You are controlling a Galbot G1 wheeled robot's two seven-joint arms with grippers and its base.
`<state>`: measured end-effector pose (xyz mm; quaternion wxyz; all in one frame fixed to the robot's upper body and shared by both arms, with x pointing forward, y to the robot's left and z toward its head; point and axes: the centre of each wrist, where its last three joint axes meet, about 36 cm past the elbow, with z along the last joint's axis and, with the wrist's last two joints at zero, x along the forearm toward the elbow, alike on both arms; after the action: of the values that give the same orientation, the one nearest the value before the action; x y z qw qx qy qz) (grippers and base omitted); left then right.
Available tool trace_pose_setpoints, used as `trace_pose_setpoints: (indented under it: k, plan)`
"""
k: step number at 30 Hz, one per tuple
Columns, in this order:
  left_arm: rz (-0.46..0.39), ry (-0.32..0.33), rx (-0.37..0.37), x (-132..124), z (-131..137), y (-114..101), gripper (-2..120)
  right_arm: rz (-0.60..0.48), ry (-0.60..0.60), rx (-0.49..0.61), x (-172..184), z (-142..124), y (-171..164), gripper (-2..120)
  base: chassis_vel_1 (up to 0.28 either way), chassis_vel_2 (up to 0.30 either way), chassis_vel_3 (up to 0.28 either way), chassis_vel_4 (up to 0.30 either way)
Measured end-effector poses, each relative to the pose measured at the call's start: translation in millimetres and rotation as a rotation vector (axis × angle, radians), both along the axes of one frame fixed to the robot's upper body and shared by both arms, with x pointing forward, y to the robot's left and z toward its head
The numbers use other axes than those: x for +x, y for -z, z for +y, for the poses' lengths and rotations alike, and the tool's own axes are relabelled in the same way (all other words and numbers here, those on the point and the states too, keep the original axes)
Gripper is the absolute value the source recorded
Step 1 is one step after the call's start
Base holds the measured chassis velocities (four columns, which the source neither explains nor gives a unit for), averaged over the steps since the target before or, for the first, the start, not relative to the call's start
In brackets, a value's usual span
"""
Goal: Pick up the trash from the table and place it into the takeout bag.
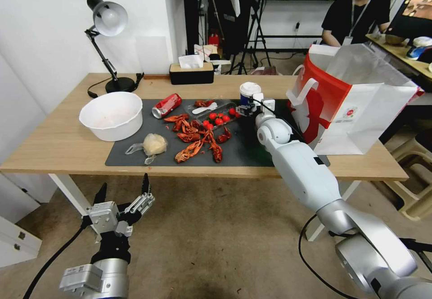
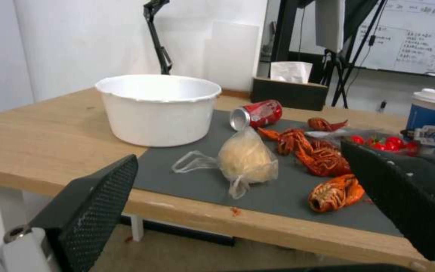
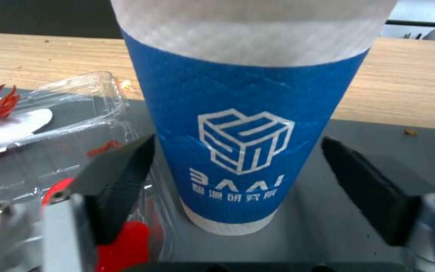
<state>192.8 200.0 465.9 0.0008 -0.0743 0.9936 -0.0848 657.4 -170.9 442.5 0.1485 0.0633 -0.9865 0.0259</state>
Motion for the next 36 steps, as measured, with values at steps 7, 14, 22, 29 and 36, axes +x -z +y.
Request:
trace_pose_setpoints:
  k: [7,14,22,29,36]
  plan:
    - [-0.003,-0.004,0.003,-1,2,0,100,0.007,0.001,0.005,0,-1,1,61,0.000,0.000,0.000,0.000]
    - [-0.005,-0.005,0.002,-1,2,-1,100,0.007,-0.002,0.006,-1,-1,0,42,0.000,0.000,0.000,0.000]
    - [-0.007,-0.005,-0.001,-1,1,-1,100,0.005,-0.006,0.006,-4,-4,-1,24,0.000,0.000,0.000,0.000]
    - [-0.012,-0.005,0.001,-2,1,-3,100,-0.014,-0.013,-0.002,-9,-9,-8,13,0.000,0.000,0.000,0.000]
    - [-0.014,-0.005,0.002,-2,1,-4,100,-0.031,-0.018,-0.014,-11,-12,-14,13,0.000,0.000,0.000,0.000]
